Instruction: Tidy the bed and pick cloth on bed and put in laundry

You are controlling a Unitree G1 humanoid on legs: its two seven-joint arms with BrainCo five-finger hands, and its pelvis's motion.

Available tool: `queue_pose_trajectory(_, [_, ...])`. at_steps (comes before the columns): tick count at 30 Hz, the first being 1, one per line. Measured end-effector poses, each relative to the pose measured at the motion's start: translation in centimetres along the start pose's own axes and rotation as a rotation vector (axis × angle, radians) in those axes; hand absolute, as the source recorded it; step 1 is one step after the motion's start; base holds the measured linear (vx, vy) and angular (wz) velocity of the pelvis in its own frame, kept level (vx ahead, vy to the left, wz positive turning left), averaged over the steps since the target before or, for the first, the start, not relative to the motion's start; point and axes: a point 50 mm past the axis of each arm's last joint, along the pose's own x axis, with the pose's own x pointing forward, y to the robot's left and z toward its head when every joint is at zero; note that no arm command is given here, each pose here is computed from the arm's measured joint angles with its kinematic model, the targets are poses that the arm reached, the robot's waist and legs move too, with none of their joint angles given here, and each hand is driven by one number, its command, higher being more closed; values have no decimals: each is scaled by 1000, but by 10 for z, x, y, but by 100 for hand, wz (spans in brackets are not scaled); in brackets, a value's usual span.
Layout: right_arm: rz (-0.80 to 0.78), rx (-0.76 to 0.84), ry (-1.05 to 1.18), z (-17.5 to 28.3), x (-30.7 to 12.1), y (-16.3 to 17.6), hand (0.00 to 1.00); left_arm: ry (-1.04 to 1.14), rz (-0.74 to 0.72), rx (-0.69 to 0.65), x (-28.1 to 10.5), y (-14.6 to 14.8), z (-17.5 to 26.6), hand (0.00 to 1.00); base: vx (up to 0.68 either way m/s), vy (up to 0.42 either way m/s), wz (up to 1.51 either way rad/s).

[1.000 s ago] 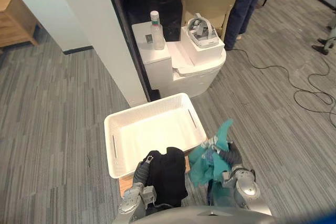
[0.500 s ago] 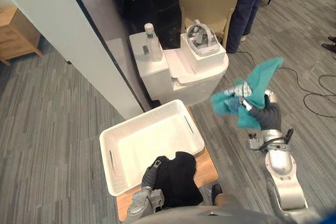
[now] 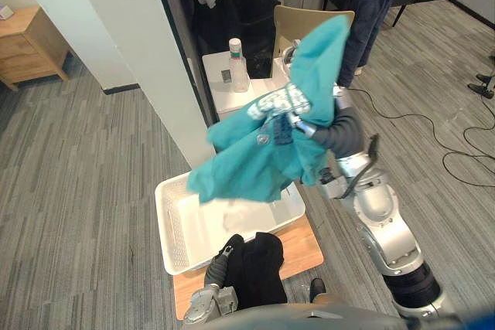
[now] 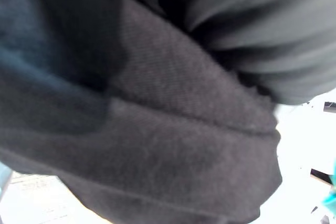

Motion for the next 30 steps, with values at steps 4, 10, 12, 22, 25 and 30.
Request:
queue_pose_trajectory(4, [117, 42, 92, -25, 6, 26, 100, -9, -3, -1, 2, -2, 3, 100, -44, -61, 26])
queue_pose_trajectory(10, [162, 58, 260, -62, 6, 51, 100, -23, 35, -63, 0, 7, 6, 100, 5, -35, 26])
queue_pose_trajectory(12, [176, 20, 294, -70, 5, 54, 100, -40, 41, -64, 0, 10, 10, 100, 2, -55, 37])
queue_pose_trajectory(22, [-21, -135, 506, -115, 1, 12, 0, -89, 100, -76, -3, 32, 19, 100, -44, -30, 30])
queue_pose_trajectory(25, [-122, -179, 588, -130, -9, -17, 0, -51, 207, -100, -7, 61, 9, 100, -44, -36, 32])
queue_pose_trajectory(30, [-335, -228, 773, -148, -61, -71, 0, -142, 426, -253, -19, 115, 27, 100, 1, -16, 38])
